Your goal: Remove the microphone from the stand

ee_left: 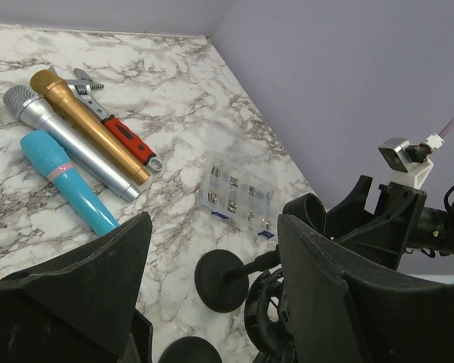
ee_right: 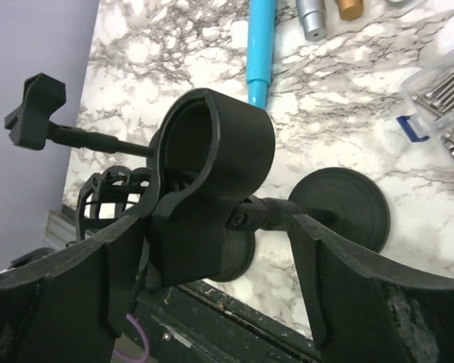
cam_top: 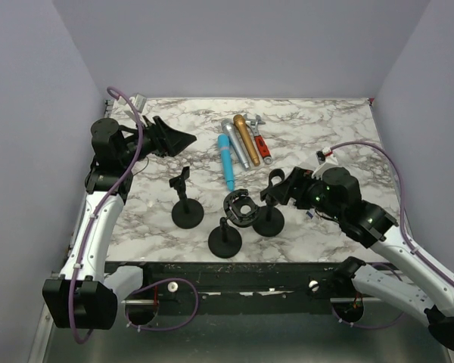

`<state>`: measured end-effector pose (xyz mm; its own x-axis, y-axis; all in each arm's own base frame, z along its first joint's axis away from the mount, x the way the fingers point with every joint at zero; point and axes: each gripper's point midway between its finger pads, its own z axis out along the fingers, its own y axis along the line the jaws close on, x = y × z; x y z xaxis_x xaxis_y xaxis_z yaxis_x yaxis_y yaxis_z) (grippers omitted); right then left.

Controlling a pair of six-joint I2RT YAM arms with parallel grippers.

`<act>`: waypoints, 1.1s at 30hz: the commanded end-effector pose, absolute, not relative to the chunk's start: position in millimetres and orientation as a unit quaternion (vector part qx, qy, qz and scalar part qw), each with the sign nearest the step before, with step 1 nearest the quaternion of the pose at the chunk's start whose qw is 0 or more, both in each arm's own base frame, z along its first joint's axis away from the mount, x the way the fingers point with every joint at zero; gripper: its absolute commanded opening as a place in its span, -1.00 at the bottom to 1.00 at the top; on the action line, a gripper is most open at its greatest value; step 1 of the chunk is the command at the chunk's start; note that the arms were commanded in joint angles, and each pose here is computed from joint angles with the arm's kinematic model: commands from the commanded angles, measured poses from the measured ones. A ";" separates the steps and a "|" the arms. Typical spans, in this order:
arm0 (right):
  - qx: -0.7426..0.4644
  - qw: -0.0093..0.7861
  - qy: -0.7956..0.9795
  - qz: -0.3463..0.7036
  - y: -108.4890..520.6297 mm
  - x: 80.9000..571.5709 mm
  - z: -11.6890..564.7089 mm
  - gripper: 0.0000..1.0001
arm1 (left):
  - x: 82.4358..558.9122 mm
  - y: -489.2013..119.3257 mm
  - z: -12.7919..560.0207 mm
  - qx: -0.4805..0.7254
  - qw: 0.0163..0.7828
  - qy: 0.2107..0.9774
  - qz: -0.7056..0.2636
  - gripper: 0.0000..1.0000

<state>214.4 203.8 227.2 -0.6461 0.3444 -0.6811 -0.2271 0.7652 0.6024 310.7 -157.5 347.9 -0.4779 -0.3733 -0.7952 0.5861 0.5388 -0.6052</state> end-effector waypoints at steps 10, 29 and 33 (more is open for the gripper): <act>0.020 0.564 0.801 0.201 139.6 236.4 311.7 0.92 | 274.6 -163.9 376.6 0.163 0.624 0.653 -0.398 0.43; 0.094 0.747 0.645 0.131 22.7 184.2 458.4 1.00 | 128.3 -101.8 495.0 0.131 0.802 0.499 -0.302 0.63; 0.117 0.768 0.620 0.111 -4.2 168.3 479.9 1.00 | 110.5 -84.9 504.7 0.108 0.828 0.476 -0.276 0.68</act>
